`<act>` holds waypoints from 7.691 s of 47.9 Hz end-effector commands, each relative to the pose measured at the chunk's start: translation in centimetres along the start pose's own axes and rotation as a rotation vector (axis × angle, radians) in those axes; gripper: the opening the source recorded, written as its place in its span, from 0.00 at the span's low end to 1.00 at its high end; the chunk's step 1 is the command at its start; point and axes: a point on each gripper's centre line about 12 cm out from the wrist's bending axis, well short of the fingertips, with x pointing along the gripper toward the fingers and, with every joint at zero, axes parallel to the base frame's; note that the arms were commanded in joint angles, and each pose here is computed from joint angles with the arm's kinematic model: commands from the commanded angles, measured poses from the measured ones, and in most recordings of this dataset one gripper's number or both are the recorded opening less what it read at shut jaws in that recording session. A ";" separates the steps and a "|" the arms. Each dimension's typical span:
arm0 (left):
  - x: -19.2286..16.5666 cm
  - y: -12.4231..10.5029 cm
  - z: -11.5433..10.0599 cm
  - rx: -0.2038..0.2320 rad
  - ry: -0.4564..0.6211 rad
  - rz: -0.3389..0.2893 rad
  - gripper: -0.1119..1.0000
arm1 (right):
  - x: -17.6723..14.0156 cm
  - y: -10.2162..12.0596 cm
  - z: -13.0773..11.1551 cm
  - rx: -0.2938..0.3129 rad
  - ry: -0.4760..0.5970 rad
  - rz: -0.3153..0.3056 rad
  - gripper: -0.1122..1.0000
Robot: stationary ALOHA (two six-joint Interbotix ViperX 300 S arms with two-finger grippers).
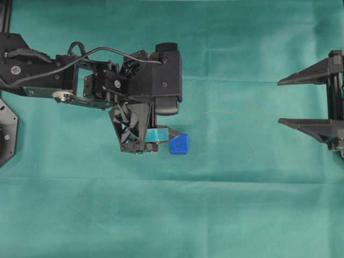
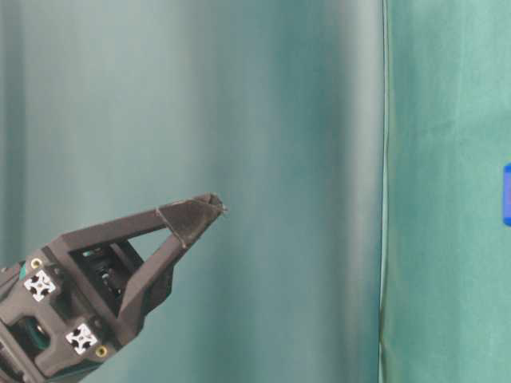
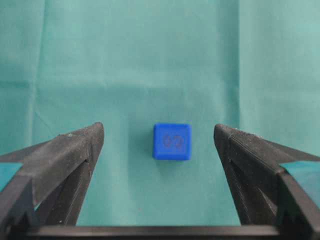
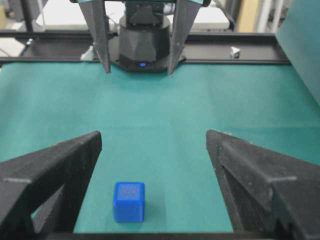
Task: Handover the blue block to the right arm after grasping it with the left arm, then place it in the designated position.
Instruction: 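Lower the left gripper over the blue cube, centering it between fingers, then close the left gripper on the blue cube and lift it, then raise and rotate the left gripper to present the cube rightward, then move the open right gripper leftward toward the held cube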
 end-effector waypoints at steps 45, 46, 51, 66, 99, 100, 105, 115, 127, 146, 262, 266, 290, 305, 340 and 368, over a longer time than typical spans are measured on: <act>9.5 -0.5 -6.5 -0.013 0.037 -0.008 0.99 | 0.7 0.0 0.6 -0.001 0.000 -0.001 0.94; 9.7 -0.6 -6.6 -0.014 0.035 -0.010 0.99 | 0.7 0.0 0.6 -0.001 0.000 -0.003 0.94; 10.8 -0.6 -7.2 -0.012 0.051 -0.009 0.99 | 0.7 0.0 0.5 -0.001 0.003 -0.003 0.94; 12.7 -0.6 -8.6 -0.013 0.080 -0.009 0.99 | 0.7 0.0 0.3 -0.001 0.010 -0.004 0.94; 15.7 -0.7 -10.9 -0.018 0.132 -0.009 0.95 | 0.8 0.0 0.2 0.000 0.015 -0.004 0.94; 15.6 -0.7 -10.7 -0.020 0.128 -0.008 0.93 | 0.9 0.0 0.2 0.000 0.017 -0.004 0.94; 15.6 -0.7 -10.9 -0.011 0.131 -0.009 0.70 | 0.9 0.0 0.2 -0.001 0.016 -0.005 0.94; 15.6 -0.9 -10.9 -0.007 0.124 -0.011 0.52 | 0.8 0.0 0.2 -0.001 0.015 -0.003 0.94; 15.1 -0.9 -10.4 -0.013 0.118 -0.011 0.52 | 0.9 0.0 0.1 -0.001 0.020 -0.004 0.94; 8.4 -0.9 -5.6 -0.005 0.036 -0.014 0.52 | 0.9 0.0 0.2 -0.001 0.019 -0.005 0.94; -5.0 -0.3 2.2 -0.004 -0.121 -0.001 0.52 | 0.9 0.0 0.2 0.000 0.039 -0.006 0.94; -5.0 -0.3 2.2 -0.004 -0.123 -0.001 0.52 | 0.9 0.0 0.2 0.000 0.039 -0.006 0.94; -5.8 -0.4 2.2 -0.008 -0.261 -0.006 0.52 | 0.9 0.0 0.2 -0.006 0.038 -0.006 0.94; -6.7 -0.4 0.0 -0.021 -0.488 -0.020 0.52 | 1.0 0.1 0.5 -0.026 0.031 -0.002 0.94; -6.6 -0.4 -1.8 -0.031 -0.607 -0.024 0.52 | 1.0 0.1 0.7 -0.054 0.022 0.004 0.94; -6.7 -0.4 -1.8 -0.034 -0.609 -0.025 0.52 | 1.4 1.0 3.2 -0.443 -0.033 0.044 0.94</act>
